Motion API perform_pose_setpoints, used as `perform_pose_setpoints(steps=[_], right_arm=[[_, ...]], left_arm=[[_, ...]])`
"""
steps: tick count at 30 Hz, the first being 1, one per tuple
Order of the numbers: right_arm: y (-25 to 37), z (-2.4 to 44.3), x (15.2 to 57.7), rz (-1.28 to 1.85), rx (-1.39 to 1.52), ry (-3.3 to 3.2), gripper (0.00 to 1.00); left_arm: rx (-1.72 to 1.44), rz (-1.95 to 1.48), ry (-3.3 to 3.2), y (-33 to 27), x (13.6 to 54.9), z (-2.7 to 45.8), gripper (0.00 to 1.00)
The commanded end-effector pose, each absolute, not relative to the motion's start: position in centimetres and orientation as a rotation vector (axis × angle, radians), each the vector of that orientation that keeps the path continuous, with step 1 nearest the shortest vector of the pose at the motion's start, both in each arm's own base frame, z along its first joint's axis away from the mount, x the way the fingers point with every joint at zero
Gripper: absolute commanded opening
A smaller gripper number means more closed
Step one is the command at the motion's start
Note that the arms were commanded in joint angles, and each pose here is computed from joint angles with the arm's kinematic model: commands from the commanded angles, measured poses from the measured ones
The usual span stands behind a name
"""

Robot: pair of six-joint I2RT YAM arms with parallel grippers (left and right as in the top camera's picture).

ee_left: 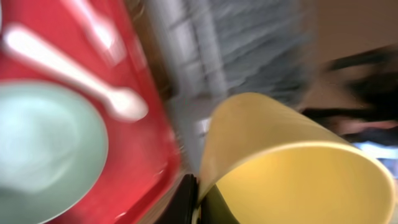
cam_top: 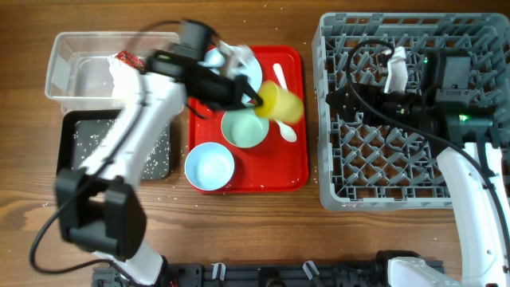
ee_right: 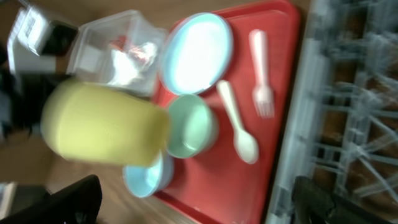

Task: Sort waste into correct bins and load items into the dishwasher rack
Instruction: 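Hand the yellow cup from the left gripper to the right gripper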

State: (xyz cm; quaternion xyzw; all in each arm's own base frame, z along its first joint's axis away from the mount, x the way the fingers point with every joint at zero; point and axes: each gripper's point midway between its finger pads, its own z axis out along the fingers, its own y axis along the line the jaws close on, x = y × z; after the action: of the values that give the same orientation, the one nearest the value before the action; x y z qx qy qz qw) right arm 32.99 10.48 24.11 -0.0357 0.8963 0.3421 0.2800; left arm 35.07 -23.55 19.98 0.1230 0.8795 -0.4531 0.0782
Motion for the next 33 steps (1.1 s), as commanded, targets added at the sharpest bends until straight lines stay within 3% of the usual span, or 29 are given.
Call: perform_pose_setpoints(steps=[1,7,17,19,24,27,28,31,33], right_arm=[[14.0,27.4,32.3,1.157,-0.306,2.251,0.99],[19.0,32.5,31.1,1.35,-0.663,1.922,1.0],[21.9,34.7,30.1,1.413,-0.82,1.769,0.99],[22.9,34.2,30.0,1.436,-0.842,1.773,0.91],[23.2,34.0,30.7,1.461,-0.82,1.783,0.61],[23.2,34.5,30.9,1.459,-0.819,1.766,0.57],[23.3,34.5,30.9,1.457,-0.821,1.761,0.56],[22.8,34.4,31.3,1.446,-0.799,1.771,0.5],[21.0,33.4,32.8,1.38,-0.676,1.86,0.49]], left_arm=[[0.393,-1.924,2.29,-22.6,34.0,28.0,0.04],[0.44,-2.171,2.118,-22.3,32.7,31.2,0.04],[0.458,-2.207,2.147,-23.5,31.8,31.2,0.04],[0.458,-2.207,2.147,-23.5,31.8,31.2,0.04],[0.459,-2.207,2.147,-23.5,31.8,31.2,0.04],[0.458,-2.204,2.149,-23.5,31.8,31.2,0.08],[0.458,-2.203,2.15,-23.5,31.8,31.1,0.11],[0.451,-2.17,2.173,-23.6,32.0,30.7,0.49],[0.434,-2.116,2.208,-23.5,32.4,30.1,0.63]])
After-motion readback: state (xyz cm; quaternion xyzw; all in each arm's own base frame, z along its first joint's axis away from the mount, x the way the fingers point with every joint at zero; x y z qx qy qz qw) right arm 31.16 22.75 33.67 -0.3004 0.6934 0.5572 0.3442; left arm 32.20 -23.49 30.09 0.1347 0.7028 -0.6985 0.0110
